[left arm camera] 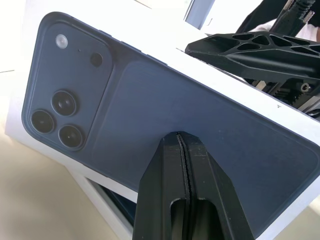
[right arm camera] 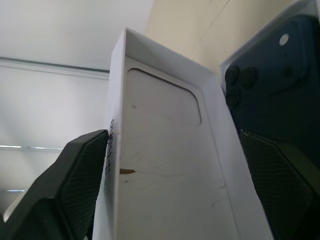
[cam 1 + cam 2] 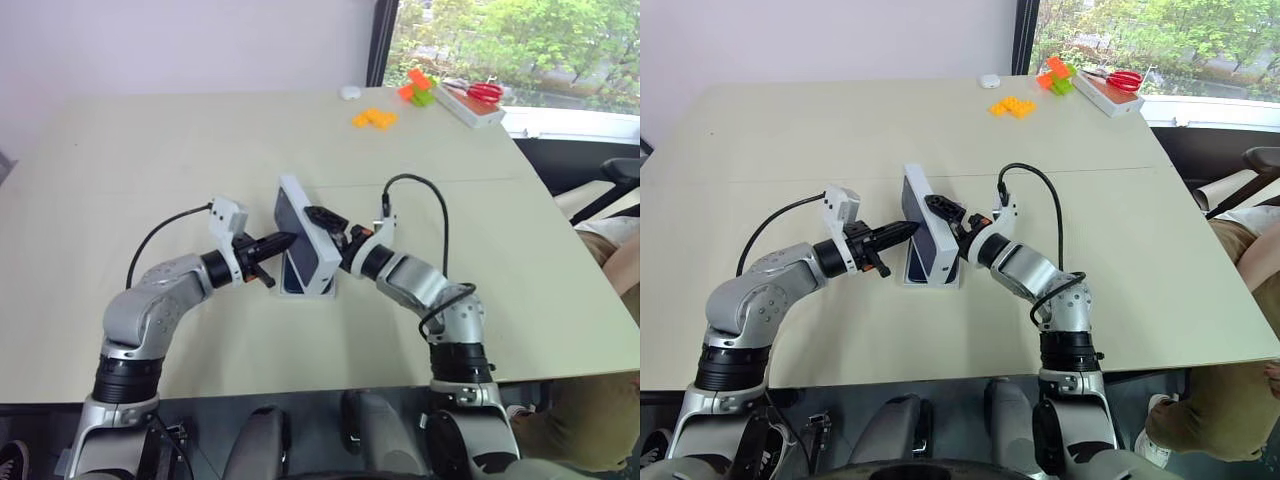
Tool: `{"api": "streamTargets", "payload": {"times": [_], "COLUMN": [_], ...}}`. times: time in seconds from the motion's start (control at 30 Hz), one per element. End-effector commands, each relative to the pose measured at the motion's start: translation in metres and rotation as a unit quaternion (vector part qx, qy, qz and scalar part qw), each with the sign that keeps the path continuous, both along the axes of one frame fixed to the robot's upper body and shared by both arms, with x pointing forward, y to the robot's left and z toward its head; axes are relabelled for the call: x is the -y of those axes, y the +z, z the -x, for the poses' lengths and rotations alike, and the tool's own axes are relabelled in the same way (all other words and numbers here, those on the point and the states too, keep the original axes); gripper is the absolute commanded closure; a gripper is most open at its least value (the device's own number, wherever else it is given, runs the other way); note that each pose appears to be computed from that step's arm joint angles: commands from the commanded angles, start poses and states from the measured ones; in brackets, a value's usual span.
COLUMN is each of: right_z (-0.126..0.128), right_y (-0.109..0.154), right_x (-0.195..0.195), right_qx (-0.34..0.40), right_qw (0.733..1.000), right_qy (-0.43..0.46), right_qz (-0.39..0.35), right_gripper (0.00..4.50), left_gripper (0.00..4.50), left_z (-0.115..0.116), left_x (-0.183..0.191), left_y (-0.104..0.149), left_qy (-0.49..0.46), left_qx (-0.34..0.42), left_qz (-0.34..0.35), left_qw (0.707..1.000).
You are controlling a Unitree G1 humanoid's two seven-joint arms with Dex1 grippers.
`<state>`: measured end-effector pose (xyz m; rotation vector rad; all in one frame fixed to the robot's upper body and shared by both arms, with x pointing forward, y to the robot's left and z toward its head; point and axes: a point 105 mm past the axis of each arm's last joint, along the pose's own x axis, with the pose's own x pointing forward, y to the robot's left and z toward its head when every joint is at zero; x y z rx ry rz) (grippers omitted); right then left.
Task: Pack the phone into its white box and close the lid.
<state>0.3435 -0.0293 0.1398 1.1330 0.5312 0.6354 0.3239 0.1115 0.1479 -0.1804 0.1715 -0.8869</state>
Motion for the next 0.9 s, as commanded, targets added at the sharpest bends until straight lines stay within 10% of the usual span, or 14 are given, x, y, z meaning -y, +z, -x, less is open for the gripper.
{"api": "streamTargets", "payload": {"times": [0.03, 0.9], "right_z": [-0.006, -0.023], "right_y": [-0.012, 0.029], "right_x": [0.005, 0.033], "right_qx": [-0.004, 0.242], "right_qw": [0.999, 0.952], "right_qy": [-0.014, -0.06], "right_qz": [0.034, 0.177], "right_gripper": [0.02, 0.26], "left_gripper": [4.5, 4.5], "left_z": [-0.001, 0.004], "left_x": [0.005, -0.027], "left_y": [0.01, 0.03], "left_qy": [-0.007, 0.025], "left_qx": [0.015, 0.014], "left_qz": [0.003, 0.013], "left_qw": [1.0, 1.0]}}
